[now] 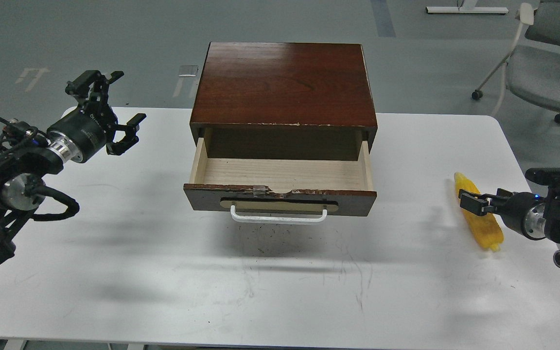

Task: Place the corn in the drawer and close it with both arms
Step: 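Lower the right gripper onto the yellow corn cob and grasp it, then lift the corn with the right gripper and carry it over the drawer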

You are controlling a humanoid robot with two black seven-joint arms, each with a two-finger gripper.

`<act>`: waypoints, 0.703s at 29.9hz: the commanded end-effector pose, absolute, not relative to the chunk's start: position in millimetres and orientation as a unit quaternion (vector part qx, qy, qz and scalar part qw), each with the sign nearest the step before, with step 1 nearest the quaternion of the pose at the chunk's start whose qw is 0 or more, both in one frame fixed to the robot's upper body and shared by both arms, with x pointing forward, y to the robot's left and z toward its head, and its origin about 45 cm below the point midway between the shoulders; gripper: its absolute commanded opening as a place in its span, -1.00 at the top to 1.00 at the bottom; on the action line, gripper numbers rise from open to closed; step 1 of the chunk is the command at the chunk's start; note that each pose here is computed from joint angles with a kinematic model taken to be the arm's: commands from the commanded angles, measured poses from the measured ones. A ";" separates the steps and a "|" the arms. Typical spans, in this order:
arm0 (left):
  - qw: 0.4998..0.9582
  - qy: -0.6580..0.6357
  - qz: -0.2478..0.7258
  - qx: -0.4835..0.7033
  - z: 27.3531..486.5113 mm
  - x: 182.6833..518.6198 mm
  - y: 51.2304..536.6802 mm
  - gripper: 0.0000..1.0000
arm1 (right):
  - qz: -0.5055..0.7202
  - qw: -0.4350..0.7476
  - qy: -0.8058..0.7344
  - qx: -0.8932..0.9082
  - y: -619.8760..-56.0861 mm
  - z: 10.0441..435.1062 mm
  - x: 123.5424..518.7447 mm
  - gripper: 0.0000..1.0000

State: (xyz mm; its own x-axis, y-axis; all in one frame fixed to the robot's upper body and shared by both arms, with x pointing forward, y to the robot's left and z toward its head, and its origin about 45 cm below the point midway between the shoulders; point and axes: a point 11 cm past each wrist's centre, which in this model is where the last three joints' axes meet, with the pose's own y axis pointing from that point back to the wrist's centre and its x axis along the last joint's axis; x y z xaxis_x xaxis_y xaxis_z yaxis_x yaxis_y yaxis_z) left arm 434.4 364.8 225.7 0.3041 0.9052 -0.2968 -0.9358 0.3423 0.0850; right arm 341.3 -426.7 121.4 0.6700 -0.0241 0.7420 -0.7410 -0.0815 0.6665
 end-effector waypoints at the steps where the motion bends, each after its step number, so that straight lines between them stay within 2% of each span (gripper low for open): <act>1: 0.806 0.146 0.571 -0.056 226.1 434.6 363.6 -0.96 | 0.282 0.620 -0.274 0.679 -426.0 109.4 331.3 -0.77; 2: 0.807 0.146 0.570 -0.056 225.9 434.6 362.8 -0.96 | 0.280 0.620 -0.272 0.680 -426.3 107.8 329.5 -0.72; 4: 0.807 0.147 0.569 -0.056 224.9 434.3 362.2 -0.96 | 0.278 0.620 -0.270 0.682 -425.4 105.2 326.5 -0.34; 6: 0.808 0.148 0.568 -0.056 224.0 434.3 360.6 -0.96 | 0.284 0.619 -0.258 0.686 -422.7 101.6 322.0 0.38; 7: 0.808 0.148 0.568 -0.056 224.0 434.3 360.6 -0.96 | 0.284 0.619 -0.258 0.686 -422.6 101.6 322.0 0.38; 8: 0.807 0.147 0.569 -0.055 223.9 434.3 360.7 -0.96 | 0.293 0.615 -0.260 0.685 -420.7 102.8 323.6 0.66; 9: 0.808 0.148 0.568 -0.055 223.0 434.3 359.2 -0.96 | 0.306 0.609 -0.269 0.680 -420.3 104.8 325.0 0.80; 12: 0.808 0.149 0.567 -0.053 221.8 433.9 358.8 -0.96 | 0.333 0.594 -0.288 0.673 -418.5 111.4 330.5 1.00; 17: 0.809 0.151 0.565 -0.053 220.2 434.1 355.3 -0.96 | 0.357 0.564 -0.283 0.689 -408.3 119.8 337.1 1.00; 21: 0.809 0.150 0.567 -0.053 220.4 434.1 356.1 -0.96 | 0.429 0.532 -0.283 0.673 -397.7 155.0 365.8 1.00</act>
